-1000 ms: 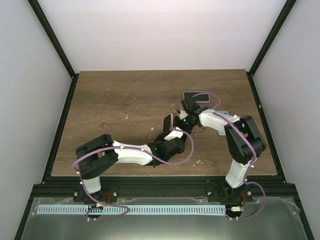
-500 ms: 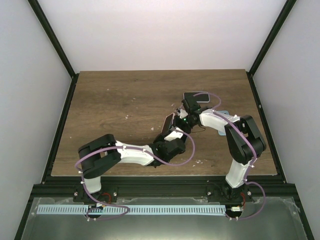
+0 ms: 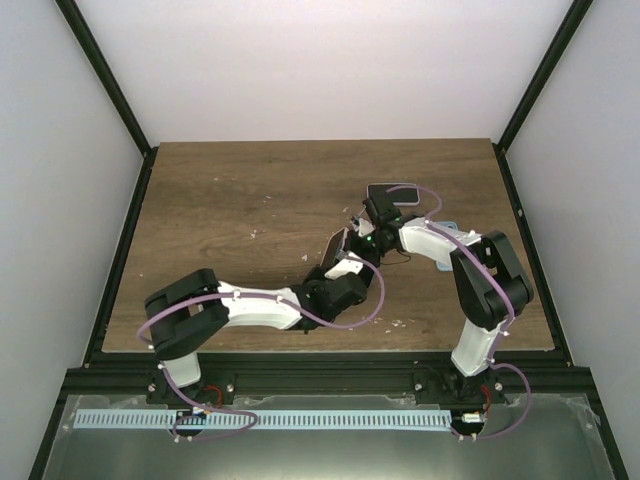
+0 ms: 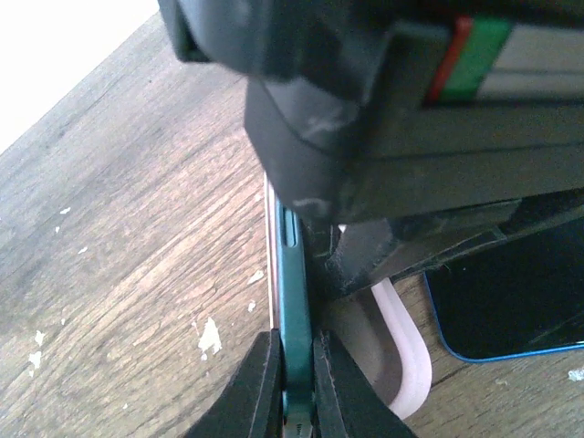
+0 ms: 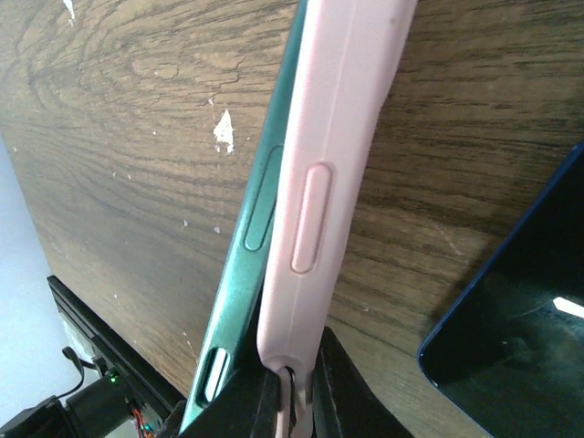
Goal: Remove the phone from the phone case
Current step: Remove the phone case from the phone.
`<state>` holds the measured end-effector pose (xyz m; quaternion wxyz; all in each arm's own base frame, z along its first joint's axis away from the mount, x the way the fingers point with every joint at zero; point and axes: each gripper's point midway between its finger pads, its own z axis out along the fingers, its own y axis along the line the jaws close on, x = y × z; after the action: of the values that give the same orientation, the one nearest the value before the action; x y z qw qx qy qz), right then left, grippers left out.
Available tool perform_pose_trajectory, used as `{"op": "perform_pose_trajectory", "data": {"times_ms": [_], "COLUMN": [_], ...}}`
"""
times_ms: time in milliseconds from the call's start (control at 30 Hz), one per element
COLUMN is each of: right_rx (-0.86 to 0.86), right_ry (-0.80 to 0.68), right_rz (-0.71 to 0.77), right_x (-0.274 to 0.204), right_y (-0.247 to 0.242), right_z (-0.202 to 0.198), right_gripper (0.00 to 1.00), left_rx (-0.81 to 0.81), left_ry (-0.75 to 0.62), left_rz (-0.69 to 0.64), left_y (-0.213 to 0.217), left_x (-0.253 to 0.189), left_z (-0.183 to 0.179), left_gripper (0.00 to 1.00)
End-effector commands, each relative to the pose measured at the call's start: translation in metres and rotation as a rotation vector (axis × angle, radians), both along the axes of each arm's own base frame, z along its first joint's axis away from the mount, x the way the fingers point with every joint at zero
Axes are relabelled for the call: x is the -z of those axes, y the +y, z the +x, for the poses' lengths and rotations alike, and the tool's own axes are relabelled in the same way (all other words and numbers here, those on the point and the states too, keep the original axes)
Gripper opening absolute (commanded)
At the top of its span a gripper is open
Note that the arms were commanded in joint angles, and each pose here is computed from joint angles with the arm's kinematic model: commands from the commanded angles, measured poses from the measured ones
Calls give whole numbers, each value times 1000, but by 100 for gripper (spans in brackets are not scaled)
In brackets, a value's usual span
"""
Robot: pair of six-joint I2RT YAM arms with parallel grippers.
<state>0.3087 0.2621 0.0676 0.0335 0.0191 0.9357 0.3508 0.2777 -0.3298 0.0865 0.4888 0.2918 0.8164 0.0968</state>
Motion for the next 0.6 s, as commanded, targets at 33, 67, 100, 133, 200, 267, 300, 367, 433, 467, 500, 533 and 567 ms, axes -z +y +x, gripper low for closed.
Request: {"op": "perform_pose_trajectory", "data": {"times_ms": [33, 67, 100, 133, 200, 267, 300, 367, 433, 467, 500, 533, 567], "right_rx": [19, 20, 22, 22, 22, 21, 21, 21, 23, 22, 21, 21, 21], "right_ry": [-33, -34, -35, -35, -39, -44, -45, -48, -50, -50, -50, -54, -56], "right_rz": [-108, -112, -118, -120, -129, -132, -133, -133, -126, -126, -126, -128, -131], "right_x": [10, 11, 12, 12, 13, 13, 13, 13, 12, 12, 12, 11, 11], "right_y": [-18, -18, -19, -19, -20, -20, -20, -20, -19, -19, -18, -18, -19], "right_z": [7, 8, 8, 8, 9, 10, 10, 10, 11, 11, 11, 11, 12], "right_gripper": [1, 1, 1, 1, 1, 1, 1, 1, 1, 1, 1, 1, 1], "left_rx": [-40, -39, -40, -40, -38, -36, -35, -34, -31, -29, -28, -25, -22], "left_ry": [-87, -89, -91, -91, -89, -86, -86, -85, -88, -88, -87, -87, -84], "left_rz": [-161, -174, -186, -202, -237, -268, -284, -302, -318, -327, -332, -338, -349], "left_y": [1, 0, 0, 0, 0, 1, 1, 1, 0, 0, -1, -2, -3], "left_x": [-60, -64, -67, -71, -78, -84, -87, -91, -96, -98, -99, -101, -102], "left_z": [6, 6, 6, 6, 4, 3, 2, 2, 1, 1, 1, 1, 1], "left_gripper": [0, 0, 0, 0, 0, 0, 0, 0, 0, 0, 0, 0, 0]}}
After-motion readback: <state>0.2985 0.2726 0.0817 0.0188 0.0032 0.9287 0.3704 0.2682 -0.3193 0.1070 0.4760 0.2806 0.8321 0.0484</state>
